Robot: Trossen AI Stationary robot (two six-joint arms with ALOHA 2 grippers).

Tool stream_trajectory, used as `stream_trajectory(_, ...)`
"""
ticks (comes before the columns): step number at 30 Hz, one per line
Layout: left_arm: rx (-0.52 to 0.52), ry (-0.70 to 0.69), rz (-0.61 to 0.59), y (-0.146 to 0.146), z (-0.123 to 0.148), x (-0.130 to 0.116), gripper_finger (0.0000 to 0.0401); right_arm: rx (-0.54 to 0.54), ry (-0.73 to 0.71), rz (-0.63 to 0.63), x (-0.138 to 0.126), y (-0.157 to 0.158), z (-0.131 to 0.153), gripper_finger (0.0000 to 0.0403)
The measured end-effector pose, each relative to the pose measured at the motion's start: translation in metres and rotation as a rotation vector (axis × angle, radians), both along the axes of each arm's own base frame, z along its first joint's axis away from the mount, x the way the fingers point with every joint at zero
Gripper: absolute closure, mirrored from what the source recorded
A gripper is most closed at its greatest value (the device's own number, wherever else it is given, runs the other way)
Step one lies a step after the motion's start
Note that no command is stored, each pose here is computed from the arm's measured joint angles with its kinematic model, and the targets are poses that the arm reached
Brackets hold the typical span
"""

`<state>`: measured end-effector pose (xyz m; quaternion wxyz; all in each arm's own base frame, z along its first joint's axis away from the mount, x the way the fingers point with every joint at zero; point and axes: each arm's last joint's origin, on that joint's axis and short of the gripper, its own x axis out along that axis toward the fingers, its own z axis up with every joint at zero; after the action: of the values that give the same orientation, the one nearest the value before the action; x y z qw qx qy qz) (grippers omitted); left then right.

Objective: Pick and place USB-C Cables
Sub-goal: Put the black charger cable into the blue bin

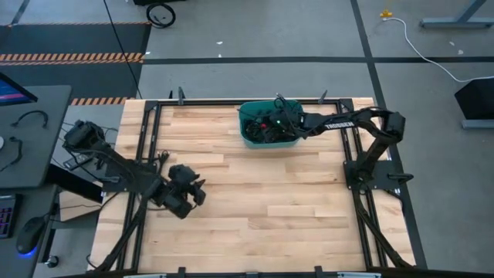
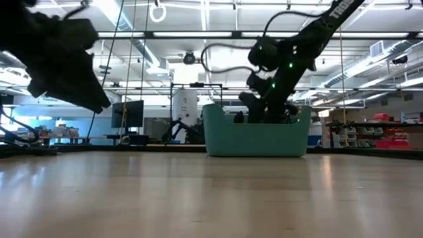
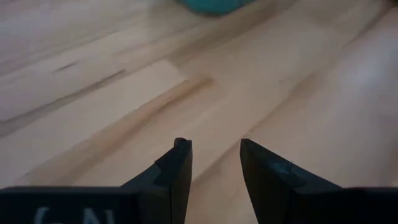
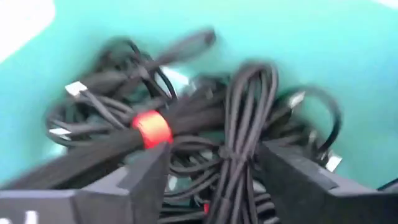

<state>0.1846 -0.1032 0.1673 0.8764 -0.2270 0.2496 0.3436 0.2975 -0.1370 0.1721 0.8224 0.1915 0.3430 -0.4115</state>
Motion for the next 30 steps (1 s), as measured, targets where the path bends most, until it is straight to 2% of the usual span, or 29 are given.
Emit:
stream_trajectory(3,-0.003,0.111,0.019,0.012,0.011,0.008,0.0259,-0.09,-0.009,0.032,0.001,0.012,0.019,0.0131)
stream_trajectory(6,0.012,0.249,0.074,0.026,0.029,0.011,0.0259,-0.218,-0.006,0.06,0.001,0.035,0.04,0.0118)
stream_trajectory(9,0.008,0.388,0.174,0.043,0.048,0.009,0.0259,-0.337,-0.03,0.097,-0.001,0.066,0.058,0.0116)
stream_trajectory(12,-0.067,0.567,0.295,0.068,0.062,0.004,0.0259,-0.392,-0.08,0.158,-0.005,0.103,0.055,0.012)
stream_trajectory(15,-0.146,0.74,0.364,0.096,0.063,-0.002,0.0259,-0.386,-0.203,0.232,-0.012,0.139,0.037,0.0124)
stream_trajectory(19,-0.241,0.848,0.352,0.134,0.055,-0.004,0.0253,-0.338,-0.371,0.331,-0.026,0.176,-0.003,0.0126)
stream_trajectory(23,-0.346,0.865,0.362,0.168,0.047,-0.008,0.0225,-0.247,-0.543,0.361,-0.039,0.201,-0.031,0.0126)
stream_trajectory(30,-0.478,0.848,0.461,0.198,0.016,-0.028,0.0163,-0.184,-0.664,0.455,-0.042,0.237,-0.05,0.0125)
